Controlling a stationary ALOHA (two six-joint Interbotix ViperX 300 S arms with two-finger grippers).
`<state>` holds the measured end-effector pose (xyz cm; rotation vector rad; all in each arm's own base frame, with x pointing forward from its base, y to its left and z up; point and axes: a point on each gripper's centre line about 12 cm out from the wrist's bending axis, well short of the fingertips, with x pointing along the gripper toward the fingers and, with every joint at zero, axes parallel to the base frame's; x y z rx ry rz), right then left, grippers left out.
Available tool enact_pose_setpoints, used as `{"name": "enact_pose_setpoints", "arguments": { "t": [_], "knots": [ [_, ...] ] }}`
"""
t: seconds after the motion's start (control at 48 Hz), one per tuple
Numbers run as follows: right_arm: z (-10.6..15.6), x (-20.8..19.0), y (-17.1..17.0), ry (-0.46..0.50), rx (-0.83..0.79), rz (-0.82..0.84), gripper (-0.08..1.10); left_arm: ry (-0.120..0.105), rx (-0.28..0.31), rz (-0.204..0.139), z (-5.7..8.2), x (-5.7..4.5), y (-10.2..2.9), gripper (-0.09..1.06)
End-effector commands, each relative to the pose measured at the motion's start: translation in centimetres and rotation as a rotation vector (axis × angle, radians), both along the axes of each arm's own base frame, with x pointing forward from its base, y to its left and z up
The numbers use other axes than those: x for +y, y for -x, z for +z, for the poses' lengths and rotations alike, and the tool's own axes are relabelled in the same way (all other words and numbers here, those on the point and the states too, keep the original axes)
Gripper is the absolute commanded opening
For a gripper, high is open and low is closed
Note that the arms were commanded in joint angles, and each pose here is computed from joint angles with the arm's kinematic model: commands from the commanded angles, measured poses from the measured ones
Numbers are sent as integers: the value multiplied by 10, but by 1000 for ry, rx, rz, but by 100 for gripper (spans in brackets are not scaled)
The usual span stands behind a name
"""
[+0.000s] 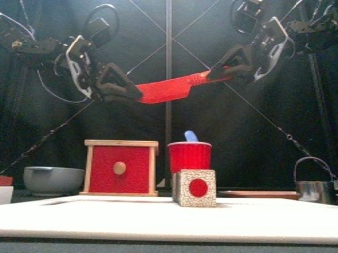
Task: Cut the sushi into 4 pieces with the knife
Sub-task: Cut the sushi into 4 pieces
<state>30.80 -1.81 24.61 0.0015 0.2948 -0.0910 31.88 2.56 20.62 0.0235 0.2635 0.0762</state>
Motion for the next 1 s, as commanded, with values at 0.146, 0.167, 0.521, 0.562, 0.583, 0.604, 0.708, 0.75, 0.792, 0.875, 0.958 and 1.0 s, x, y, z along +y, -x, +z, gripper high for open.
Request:
{"name": "enact_pose_setpoints", "arguments": {
  "t": [0.146,0.167,0.521,0.562,0.583,0.604,0.708,0.75,0.792,0.875,0.958,1.0],
  "knots": [
    [-14,5,-12,-17,66,16,19,-10,-38,-20,-9,-4,-13,18],
    [-16,6,-12,-18,75,19,19,-10,-38,-27,-11,-6,-14,18],
    [-49,14,-11,-51,247,47,18,-6,-1,-129,-40,-40,-34,18],
    [-52,15,-10,-55,259,50,18,-6,2,-140,-42,-44,-36,18],
    [-53,16,-10,-57,262,52,18,-5,3,-145,-42,-46,-37,18],
    [-55,17,-10,-59,268,54,18,-5,3,-148,-43,-48,-38,18],
    [-62,18,-9,-65,288,54,18,-1,12,-161,-47,-53,-42,18],
    [-63,18,-9,-66,293,51,18,0,17,-162,-49,-54,-43,18],
    [-65,17,-8,-67,299,49,18,1,20,-160,-50,-54,-44,18],
    [-69,16,-6,-71,311,44,18,5,25,-157,-52,-54,-46,18],
    [-73,15,-5,-75,321,38,18,5,28,-153,-54,-54,-49,18],
    [-75,15,-5,-78,327,35,18,6,31,-152,-55,-54,-50,18]
  ]
}}
